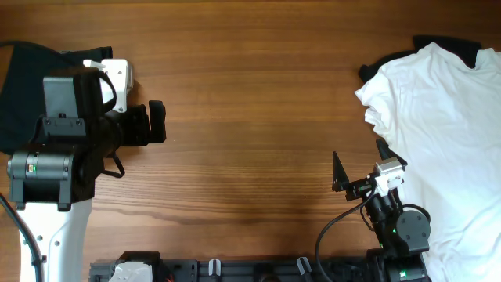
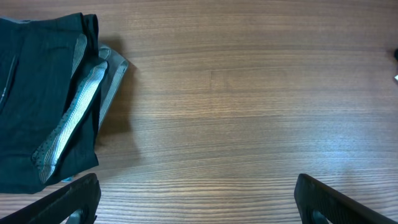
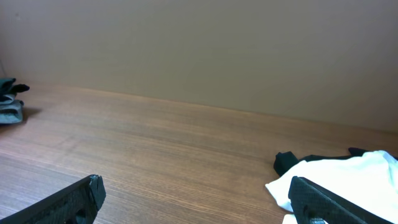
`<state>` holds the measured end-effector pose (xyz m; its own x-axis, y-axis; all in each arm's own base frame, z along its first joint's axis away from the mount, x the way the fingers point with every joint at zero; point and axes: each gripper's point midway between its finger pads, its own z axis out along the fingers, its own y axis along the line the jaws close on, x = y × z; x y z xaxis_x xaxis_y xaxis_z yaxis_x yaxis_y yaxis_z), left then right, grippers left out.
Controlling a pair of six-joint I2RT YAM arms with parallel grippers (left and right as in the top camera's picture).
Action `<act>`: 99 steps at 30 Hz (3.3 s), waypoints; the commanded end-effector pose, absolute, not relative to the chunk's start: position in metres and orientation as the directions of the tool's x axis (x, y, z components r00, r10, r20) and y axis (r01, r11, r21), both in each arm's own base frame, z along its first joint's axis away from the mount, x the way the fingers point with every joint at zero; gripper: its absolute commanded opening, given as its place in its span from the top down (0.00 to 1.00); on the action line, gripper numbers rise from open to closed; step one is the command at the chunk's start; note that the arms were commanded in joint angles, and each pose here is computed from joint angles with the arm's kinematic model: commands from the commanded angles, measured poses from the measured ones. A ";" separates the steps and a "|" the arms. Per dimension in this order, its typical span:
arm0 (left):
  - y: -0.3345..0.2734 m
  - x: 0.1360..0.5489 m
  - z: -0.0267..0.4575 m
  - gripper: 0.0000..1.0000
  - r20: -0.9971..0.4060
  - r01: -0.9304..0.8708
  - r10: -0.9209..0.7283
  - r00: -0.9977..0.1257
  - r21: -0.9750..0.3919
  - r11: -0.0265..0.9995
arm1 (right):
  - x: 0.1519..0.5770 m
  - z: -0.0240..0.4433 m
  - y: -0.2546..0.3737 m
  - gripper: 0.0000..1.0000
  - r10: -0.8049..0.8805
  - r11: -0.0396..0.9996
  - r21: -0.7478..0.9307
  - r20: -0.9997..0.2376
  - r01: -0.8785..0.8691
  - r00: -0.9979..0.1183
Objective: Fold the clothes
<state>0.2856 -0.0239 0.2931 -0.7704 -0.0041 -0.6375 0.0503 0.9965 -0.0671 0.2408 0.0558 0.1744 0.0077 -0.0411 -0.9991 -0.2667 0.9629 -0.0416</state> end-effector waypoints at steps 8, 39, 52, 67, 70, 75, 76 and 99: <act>-0.024 0.287 0.296 0.00 -0.647 0.063 0.016 -0.762 -0.050 0.997 | 0.239 0.179 0.058 0.00 -0.020 0.959 -0.026 -1.000 -0.281 0.022; -0.011 0.215 0.292 0.00 -0.982 0.060 -0.062 -0.178 -0.074 0.995 | 0.239 0.179 0.058 0.00 -0.020 0.959 -0.026 -1.000 -0.281 0.022; -0.012 0.212 0.227 0.00 -0.989 0.065 -0.105 -0.104 -0.112 0.992 | 0.239 0.179 0.058 0.00 -0.020 0.959 -0.026 -1.000 -0.281 0.022; -0.011 0.245 0.159 0.00 -0.988 0.066 -0.133 -0.083 -0.139 0.988 | 0.239 0.179 0.058 0.00 -0.020 0.959 -0.026 -1.000 -0.281 0.022; -0.012 0.245 0.160 0.00 -0.988 0.068 -0.134 -0.081 -0.139 0.988 | 0.239 0.179 0.058 0.00 -0.020 0.959 -0.026 -1.000 -0.281 0.022; -0.012 0.245 0.198 0.00 -0.990 0.090 -0.122 0.074 -0.115 0.989 | 0.239 0.179 0.058 0.00 -0.020 0.959 -0.026 -1.000 -0.281 0.022; -0.011 0.244 0.202 0.00 -0.988 0.086 -0.122 0.091 -0.114 0.990 | 0.239 0.179 0.058 0.00 -0.021 0.959 -0.026 -1.000 -0.281 0.022; -0.011 0.246 0.158 0.00 -0.989 0.066 -0.126 -0.076 -0.131 0.989 | 0.239 0.179 0.058 0.00 -0.020 0.959 -0.025 -1.000 -0.281 0.022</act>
